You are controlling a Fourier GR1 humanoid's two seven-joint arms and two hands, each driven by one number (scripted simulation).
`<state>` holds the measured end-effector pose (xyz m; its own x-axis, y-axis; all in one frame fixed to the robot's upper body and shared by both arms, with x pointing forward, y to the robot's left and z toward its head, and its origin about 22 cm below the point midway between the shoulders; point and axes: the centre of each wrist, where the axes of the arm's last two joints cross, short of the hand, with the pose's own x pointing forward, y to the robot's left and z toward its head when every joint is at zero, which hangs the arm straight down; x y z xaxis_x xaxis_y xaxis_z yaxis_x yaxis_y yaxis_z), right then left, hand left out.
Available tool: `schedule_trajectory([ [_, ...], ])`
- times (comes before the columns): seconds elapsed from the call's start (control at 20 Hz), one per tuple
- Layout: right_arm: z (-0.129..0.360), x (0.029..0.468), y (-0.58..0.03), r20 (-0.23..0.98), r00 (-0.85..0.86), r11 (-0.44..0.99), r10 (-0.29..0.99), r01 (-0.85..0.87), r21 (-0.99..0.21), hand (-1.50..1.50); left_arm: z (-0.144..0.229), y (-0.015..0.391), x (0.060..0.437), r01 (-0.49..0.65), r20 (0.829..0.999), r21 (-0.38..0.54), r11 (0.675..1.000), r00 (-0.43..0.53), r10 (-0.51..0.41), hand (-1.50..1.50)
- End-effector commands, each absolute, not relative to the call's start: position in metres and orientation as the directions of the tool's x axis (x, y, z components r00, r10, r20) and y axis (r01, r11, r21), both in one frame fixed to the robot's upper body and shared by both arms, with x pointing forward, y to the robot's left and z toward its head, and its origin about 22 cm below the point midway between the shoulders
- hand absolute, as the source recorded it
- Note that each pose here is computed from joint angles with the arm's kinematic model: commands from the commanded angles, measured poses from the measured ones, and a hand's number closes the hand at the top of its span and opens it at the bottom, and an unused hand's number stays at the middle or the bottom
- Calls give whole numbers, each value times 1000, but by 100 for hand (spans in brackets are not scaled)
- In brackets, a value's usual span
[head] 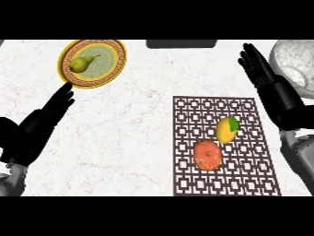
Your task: Pick the lemon from the placemat and place it in the bowl
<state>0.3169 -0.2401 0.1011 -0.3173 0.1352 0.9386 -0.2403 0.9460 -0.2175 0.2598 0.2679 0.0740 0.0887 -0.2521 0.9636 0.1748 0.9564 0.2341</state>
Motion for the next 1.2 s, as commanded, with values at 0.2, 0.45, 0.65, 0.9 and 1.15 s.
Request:
schedule_trajectory([
  [0.2,28,289,-215,959,78,959,274,49,-278,150,57,244,262,28,984,177,984,-31,-176,0],
  [0.45,8,287,-251,910,56,750,411,547,-373,-150,55,247,261,-8,993,116,993,24,-116,0],
  [0.65,-7,254,-175,914,-121,717,387,663,-216,-150,46,231,260,-3,994,111,994,-2,-111,0],
  [0.9,-11,238,-153,851,-159,640,501,729,-241,-150,32,234,260,-24,992,125,992,-9,-126,0],
  [1.15,-17,244,-166,867,24,591,498,722,-360,-150,39,218,271,-3,992,124,992,-17,-124,0],
])
